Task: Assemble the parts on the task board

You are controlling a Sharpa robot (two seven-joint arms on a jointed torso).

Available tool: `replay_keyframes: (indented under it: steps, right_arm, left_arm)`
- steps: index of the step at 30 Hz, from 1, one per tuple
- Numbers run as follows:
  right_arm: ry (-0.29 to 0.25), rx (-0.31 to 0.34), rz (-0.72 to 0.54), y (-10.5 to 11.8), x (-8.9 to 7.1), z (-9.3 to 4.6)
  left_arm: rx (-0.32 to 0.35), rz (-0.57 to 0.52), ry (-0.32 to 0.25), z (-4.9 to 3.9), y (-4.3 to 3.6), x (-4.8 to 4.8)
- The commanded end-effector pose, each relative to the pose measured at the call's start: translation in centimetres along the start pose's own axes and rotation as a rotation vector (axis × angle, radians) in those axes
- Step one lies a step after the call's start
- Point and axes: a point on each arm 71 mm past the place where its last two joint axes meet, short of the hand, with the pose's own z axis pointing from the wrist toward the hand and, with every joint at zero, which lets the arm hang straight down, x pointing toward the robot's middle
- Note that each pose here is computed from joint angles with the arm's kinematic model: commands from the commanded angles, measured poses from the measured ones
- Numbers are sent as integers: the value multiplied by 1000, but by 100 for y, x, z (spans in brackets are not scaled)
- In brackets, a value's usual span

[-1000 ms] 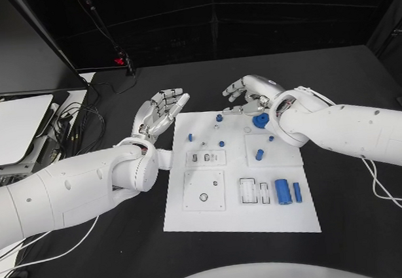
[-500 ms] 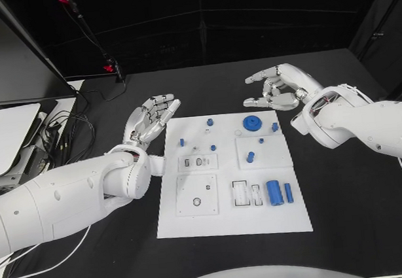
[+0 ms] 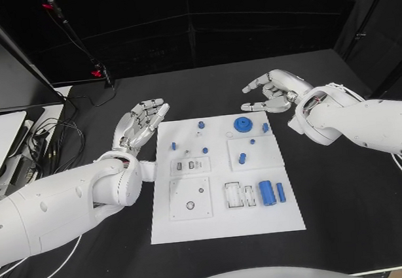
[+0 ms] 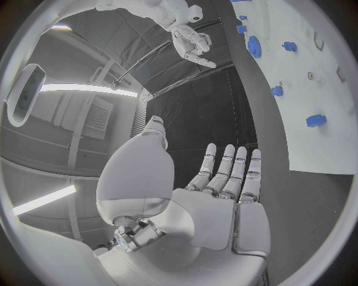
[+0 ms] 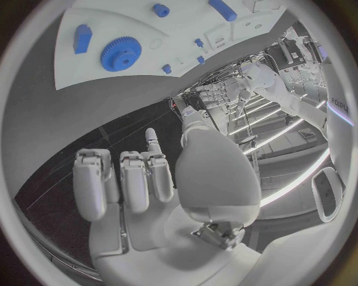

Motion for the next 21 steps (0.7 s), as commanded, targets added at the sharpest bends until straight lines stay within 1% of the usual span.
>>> replay_keyframes:
  steps: [1, 4, 11, 15, 21]
  right_arm:
    - [63, 82, -66, -54, 71, 37]
    - [90, 115, -89, -69, 137, 62]
    - [141, 163, -131, -87, 248, 124]
    - [171, 184, -151, -102, 291, 151]
    - [194, 200, -168, -118, 330, 180]
  left_arm:
    - [350, -4, 10, -42, -253, 0]
    - [349, -3, 9, -43, -252, -7]
    - [349, -3, 8, -42, -250, -15]
    - [349, -3, 8, -41, -249, -17]
    - [348, -2, 8, -41, -247, -22]
